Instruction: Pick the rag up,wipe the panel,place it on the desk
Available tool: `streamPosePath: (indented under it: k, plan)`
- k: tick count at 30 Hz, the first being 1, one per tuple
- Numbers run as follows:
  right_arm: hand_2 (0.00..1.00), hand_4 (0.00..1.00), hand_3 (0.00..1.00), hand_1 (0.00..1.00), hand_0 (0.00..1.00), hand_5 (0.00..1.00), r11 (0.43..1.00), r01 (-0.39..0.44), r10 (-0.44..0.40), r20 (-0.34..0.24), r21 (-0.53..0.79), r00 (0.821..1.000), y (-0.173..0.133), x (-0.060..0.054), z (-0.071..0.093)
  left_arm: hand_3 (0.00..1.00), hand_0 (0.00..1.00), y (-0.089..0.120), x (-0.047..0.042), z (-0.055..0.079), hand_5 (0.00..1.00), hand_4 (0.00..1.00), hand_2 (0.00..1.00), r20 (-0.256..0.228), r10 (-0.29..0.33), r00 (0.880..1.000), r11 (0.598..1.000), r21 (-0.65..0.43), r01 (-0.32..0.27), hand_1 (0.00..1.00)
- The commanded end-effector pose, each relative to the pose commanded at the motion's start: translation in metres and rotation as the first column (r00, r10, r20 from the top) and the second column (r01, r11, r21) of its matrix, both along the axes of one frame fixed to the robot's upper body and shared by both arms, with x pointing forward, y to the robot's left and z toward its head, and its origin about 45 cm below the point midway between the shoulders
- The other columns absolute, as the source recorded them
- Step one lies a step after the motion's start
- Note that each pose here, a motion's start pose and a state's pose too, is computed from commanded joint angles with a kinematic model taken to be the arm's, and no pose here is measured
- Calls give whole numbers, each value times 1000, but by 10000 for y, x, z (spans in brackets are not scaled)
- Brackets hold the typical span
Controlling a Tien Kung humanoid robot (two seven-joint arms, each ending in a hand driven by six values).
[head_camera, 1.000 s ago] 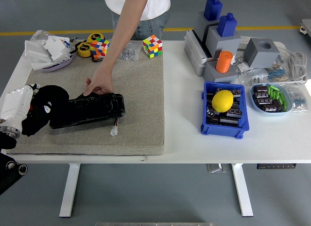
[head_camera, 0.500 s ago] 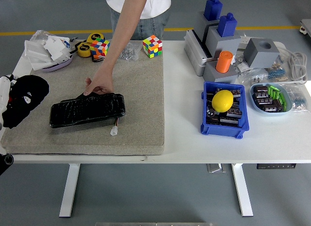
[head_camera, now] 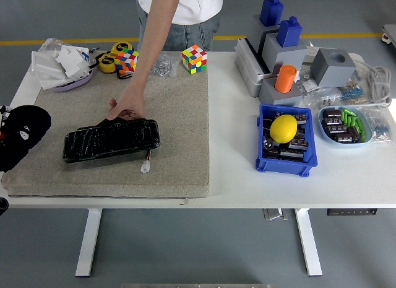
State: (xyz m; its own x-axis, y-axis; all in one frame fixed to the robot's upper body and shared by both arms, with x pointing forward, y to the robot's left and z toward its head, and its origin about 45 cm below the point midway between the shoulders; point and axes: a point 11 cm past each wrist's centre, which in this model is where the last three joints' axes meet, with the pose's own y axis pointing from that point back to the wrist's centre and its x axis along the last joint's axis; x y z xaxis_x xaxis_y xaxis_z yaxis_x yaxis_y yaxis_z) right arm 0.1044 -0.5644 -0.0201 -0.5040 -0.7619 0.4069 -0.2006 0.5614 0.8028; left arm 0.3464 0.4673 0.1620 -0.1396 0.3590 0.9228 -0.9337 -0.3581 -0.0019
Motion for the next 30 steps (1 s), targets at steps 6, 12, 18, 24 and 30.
streamPosePath:
  k: [6, 12, 18, 24, 30]
  plan:
    - [689, 953, 588, 634, 748, 571, 1000, -3, 3, 2, -2, 1000, 0, 13, 5, 591, 247, -40, 8, -50, 145, 557, 454, 2, -1, 1000, 999, -36, 1, 314]
    - [689, 953, 589, 634, 748, 571, 1000, -6, 6, 0, -4, 1000, -5, 15, 10, 597, 315, -40, -8, -103, 240, 705, 516, -11, 6, 1000, 999, -45, -7, 454]
    - [689, 953, 589, 635, 749, 571, 1000, -6, 6, 0, -6, 1000, -13, 21, 17, 601, 338, -29, -34, -160, 246, 751, 534, -30, 20, 999, 998, -54, -22, 487]
    - [689, 953, 589, 633, 748, 571, 1000, -5, 5, 2, -7, 1000, -19, 23, 21, 668, 345, -64, -15, -158, 377, 898, 563, -25, 15, 1000, 998, -64, -17, 538]
    - [689, 953, 589, 634, 748, 571, 1000, -5, 5, 7, -8, 1000, -23, 42, 30, 741, 351, -85, 32, -99, 538, 998, 632, -14, 13, 1000, 998, -65, -14, 552]
